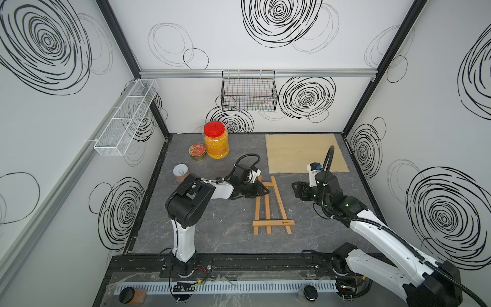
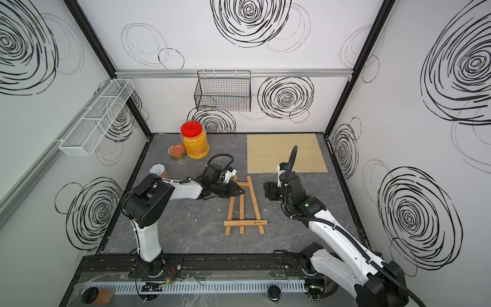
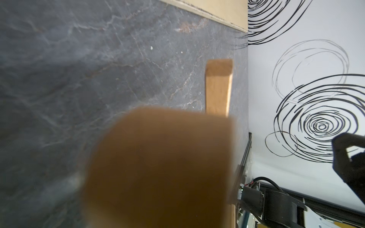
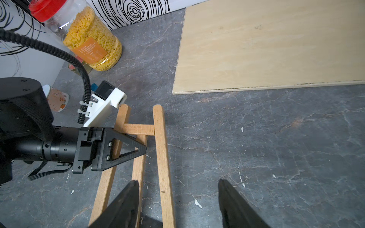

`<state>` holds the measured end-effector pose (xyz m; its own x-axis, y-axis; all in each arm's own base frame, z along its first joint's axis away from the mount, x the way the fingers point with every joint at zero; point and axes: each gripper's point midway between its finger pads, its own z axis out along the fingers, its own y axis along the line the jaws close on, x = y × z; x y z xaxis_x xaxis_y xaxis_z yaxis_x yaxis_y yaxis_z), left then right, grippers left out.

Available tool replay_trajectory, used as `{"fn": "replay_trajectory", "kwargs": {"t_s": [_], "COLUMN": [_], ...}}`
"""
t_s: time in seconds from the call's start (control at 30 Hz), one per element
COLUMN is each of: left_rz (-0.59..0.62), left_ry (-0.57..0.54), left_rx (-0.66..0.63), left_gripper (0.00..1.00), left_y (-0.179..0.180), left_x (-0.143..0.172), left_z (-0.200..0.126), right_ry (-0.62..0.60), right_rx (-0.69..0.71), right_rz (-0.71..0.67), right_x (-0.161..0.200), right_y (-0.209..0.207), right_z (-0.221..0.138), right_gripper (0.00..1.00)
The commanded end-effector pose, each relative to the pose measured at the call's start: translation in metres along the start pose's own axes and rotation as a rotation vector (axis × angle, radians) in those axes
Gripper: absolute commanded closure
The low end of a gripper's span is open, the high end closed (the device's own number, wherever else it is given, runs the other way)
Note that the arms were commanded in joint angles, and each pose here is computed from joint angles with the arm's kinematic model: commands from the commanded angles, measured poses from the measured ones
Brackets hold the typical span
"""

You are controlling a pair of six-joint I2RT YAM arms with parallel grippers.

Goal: Disassemble the easel
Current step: Place the easel at the center of the board.

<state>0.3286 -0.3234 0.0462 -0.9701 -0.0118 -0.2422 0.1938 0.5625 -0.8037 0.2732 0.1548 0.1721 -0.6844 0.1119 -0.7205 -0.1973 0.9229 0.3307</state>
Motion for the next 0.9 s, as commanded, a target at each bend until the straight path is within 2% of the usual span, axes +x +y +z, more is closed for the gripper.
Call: {"fn": "replay_trajectory", "kwargs": {"t_s": [0.0,0.23,0.5,0.73,0.87], "left_rz": [0.044,0.079,0.11,0.13,0.158], "left_ry": [-0.036,-0.038,-0.078,-0.131,-0.174], "left_rx": [-0.072,-0.176,-0.261,-0.349,-0.351], "left_gripper": [0.69,0.51,0.35,0.25,0.22], "left_y": [0.02,0.032,0.036,0.039,0.033], "left_x": [-0.011,-0.012,-0.02,-0.038,-0.052], "left_z": [-0.004,-0.02,-0.048,-0.081,-0.102], "right_ry": [0.016,0.012,-0.016,-0.091,-0.164], "right_rx": [0.014,0.017,0.05,0.103,0.141], "right_rz": [0.018,0.006,-0.037,-0.058,-0.074], "right_x": [-0.001,-0.001,-0.016,-0.039,-0.056], "right_y": [-0.001,-0.002,-0.007,-0.02,-0.029], "right_z": [0.0,0.003,-0.004,-0.022,-0.036], "right_gripper": [0.33,0.33,0.33,0.32,0.31]}}
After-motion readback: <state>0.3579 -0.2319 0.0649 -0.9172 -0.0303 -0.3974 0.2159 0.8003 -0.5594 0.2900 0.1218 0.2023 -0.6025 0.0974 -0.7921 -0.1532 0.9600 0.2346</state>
